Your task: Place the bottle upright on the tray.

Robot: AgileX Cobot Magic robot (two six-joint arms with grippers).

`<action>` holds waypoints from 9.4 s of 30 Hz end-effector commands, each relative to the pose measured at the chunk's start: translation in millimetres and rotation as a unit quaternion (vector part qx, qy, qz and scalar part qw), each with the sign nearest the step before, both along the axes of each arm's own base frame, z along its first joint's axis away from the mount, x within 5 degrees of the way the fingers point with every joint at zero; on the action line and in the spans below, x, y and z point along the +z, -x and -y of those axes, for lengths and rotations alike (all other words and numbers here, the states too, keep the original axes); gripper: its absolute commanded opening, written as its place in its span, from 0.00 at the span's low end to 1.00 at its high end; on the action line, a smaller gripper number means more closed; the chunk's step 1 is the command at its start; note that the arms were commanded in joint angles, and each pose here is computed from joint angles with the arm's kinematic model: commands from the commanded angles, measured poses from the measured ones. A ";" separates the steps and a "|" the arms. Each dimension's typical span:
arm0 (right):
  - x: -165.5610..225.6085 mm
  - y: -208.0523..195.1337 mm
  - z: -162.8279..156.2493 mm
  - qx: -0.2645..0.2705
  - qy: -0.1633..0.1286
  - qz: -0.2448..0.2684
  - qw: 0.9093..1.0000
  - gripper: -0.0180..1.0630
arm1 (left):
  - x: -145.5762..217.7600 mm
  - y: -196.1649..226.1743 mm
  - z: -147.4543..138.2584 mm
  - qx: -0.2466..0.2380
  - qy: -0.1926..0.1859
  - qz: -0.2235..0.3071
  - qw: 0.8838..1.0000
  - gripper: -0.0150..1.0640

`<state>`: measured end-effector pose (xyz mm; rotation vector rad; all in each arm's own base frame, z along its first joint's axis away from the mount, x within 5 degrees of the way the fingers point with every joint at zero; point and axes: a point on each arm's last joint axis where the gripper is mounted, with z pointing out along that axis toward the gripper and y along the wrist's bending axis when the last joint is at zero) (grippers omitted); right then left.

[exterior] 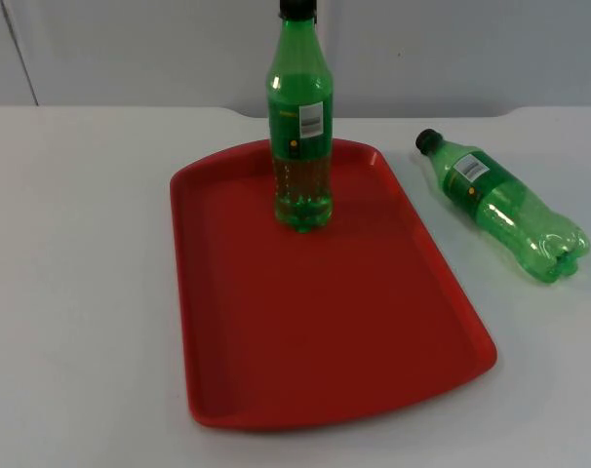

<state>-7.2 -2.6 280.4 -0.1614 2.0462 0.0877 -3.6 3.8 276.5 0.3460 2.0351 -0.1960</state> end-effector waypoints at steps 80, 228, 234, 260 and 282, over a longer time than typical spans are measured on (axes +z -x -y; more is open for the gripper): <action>38.6 -468.9 -97.8 0.094 0.060 -0.284 0.952 0.99 | -1.6 2.8 6.6 -0.032 0.027 -0.012 0.999 0.99; 157.1 -356.2 -106.1 0.114 0.103 -0.150 0.977 0.02 | -1.6 2.9 6.7 -0.032 0.028 -0.013 0.999 0.99; 150.5 -295.4 -92.1 0.119 0.067 -0.092 0.986 0.02 | -1.6 2.9 6.7 -0.032 0.028 -0.013 0.999 0.99; 33.8 -214.1 -112.7 0.350 -0.018 0.129 0.927 0.02 | -1.6 3.0 7.0 -0.033 0.029 -0.013 0.999 0.99; 78.0 -239.9 -92.1 0.184 -0.019 0.157 0.970 0.02 | -1.3 3.5 8.3 -0.038 0.037 -0.015 0.998 0.99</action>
